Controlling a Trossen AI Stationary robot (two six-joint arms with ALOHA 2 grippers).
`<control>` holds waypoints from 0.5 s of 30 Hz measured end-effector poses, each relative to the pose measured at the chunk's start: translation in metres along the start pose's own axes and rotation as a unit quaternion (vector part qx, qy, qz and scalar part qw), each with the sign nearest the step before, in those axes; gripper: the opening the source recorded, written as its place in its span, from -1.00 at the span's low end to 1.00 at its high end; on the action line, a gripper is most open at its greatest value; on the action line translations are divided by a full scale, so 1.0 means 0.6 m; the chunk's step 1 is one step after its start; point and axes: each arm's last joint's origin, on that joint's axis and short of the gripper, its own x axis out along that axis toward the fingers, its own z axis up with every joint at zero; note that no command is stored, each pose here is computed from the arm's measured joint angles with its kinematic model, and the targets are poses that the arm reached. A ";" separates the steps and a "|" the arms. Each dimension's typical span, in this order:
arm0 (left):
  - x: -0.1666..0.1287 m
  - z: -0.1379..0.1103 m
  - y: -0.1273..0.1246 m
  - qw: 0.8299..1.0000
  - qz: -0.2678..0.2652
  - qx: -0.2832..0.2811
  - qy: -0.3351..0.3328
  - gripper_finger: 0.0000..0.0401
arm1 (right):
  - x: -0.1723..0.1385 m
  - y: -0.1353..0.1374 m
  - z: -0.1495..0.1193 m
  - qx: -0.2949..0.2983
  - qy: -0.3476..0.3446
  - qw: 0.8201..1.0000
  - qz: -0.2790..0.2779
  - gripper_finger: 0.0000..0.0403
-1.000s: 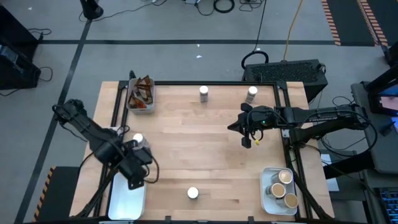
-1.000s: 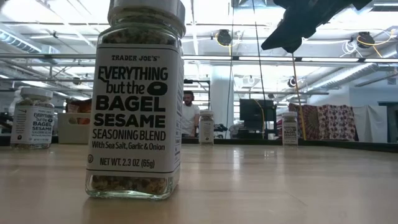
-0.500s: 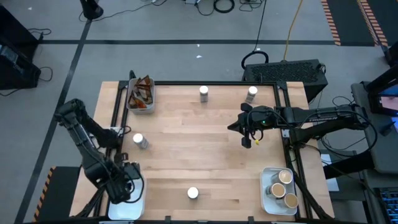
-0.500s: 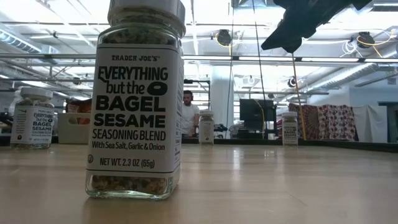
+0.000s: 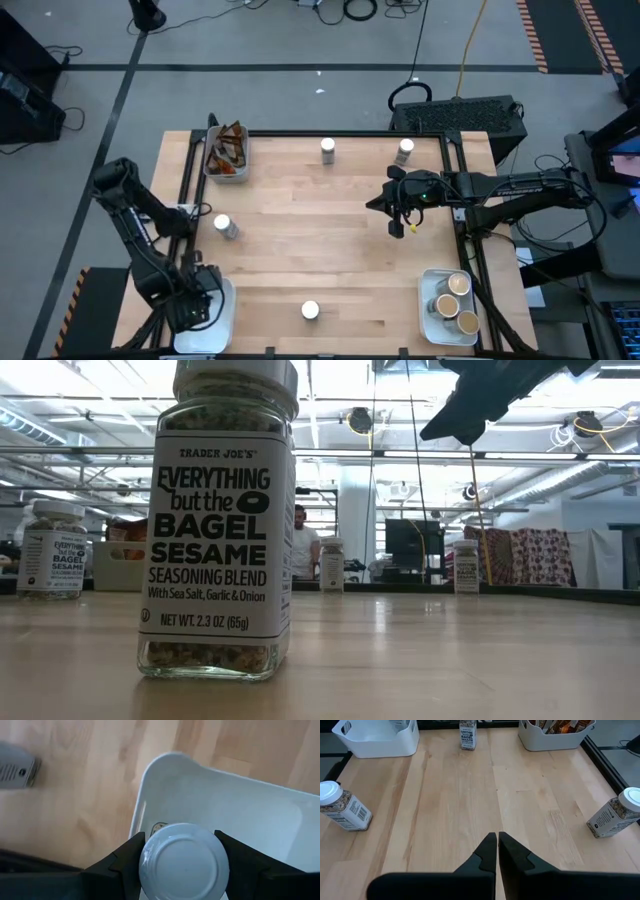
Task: Sort spices by type
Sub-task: Put the white seasoning bottle into the bottom left white bin
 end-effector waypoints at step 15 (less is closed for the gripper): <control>-0.001 -0.061 0.006 0.998 0.008 -0.039 -0.051 0.03 | 0.000 0.000 0.000 0.000 0.000 1.000 0.000 -1.00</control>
